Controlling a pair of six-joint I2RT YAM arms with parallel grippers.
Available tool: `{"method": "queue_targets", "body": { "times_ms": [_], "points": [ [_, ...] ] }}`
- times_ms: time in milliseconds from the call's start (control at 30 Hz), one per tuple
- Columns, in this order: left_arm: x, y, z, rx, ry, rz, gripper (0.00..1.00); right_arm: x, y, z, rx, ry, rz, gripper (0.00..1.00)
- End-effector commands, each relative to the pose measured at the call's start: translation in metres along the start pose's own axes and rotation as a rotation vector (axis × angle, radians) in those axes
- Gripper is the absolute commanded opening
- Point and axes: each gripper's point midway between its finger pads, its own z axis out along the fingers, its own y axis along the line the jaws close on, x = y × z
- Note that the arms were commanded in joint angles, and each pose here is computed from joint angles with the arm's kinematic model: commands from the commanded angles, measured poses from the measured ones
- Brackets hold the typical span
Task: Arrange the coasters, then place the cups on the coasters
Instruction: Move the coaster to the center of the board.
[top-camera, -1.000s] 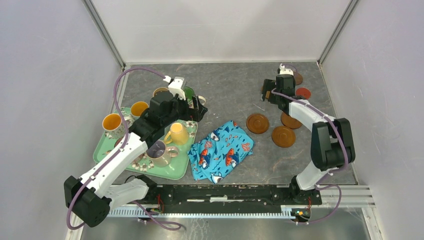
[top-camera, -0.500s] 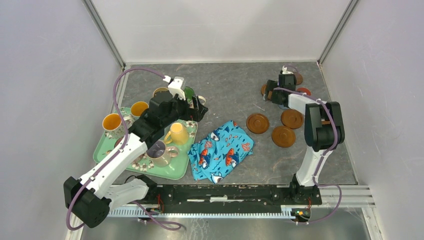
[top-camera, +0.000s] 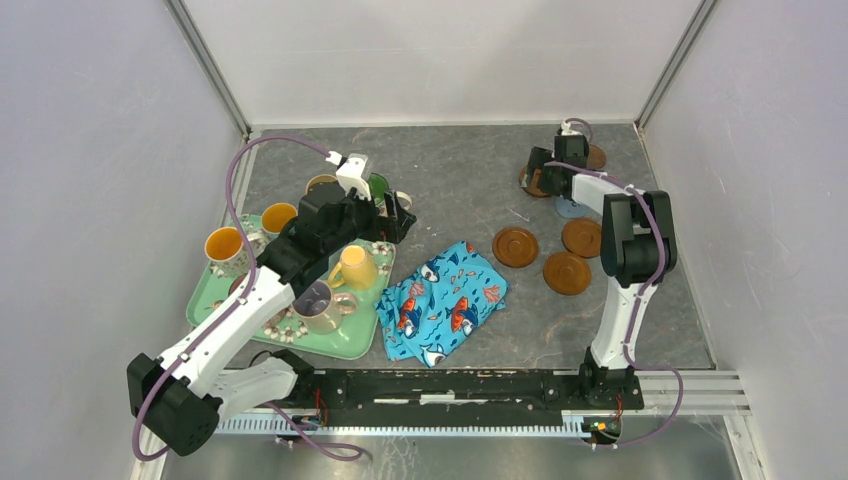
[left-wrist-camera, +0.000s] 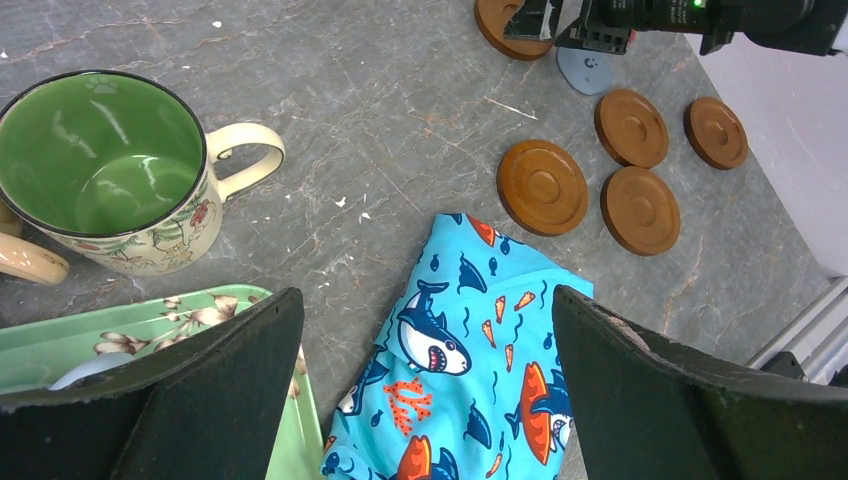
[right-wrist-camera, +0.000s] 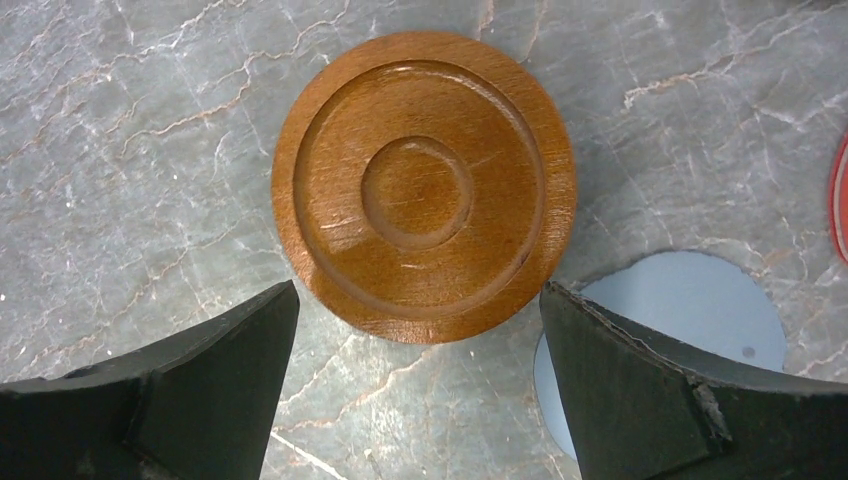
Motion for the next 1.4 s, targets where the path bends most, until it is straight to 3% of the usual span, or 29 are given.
{"method": "queue_targets", "body": {
  "times_ms": [0, 367, 833, 1100, 1367],
  "points": [
    [-0.011, 0.000, -0.002, 0.020, -0.038, 0.084, 1.00, -0.013, 0.008, 0.010, -0.024, -0.004, 0.014, 0.98],
    [-0.007, 0.003, 0.002, 0.009, -0.018, 0.086, 1.00, -0.024, 0.026, 0.036, -0.061, 0.003, 0.037, 0.98],
    [-0.005, 0.006, 0.005, 0.005, -0.008, 0.080, 1.00, -0.041, 0.083, 0.060, -0.117, -0.035, 0.059, 0.98],
    [-0.002, 0.005, 0.008, 0.016, 0.005, 0.072, 1.00, -0.081, 0.074, 0.024, -0.049, -0.100, -0.038, 0.98],
    [-0.001, 0.004, 0.008, 0.023, 0.008, 0.068, 1.00, -0.104, 0.020, -0.004, 0.117, -0.167, -0.107, 0.98]
  ]
}}
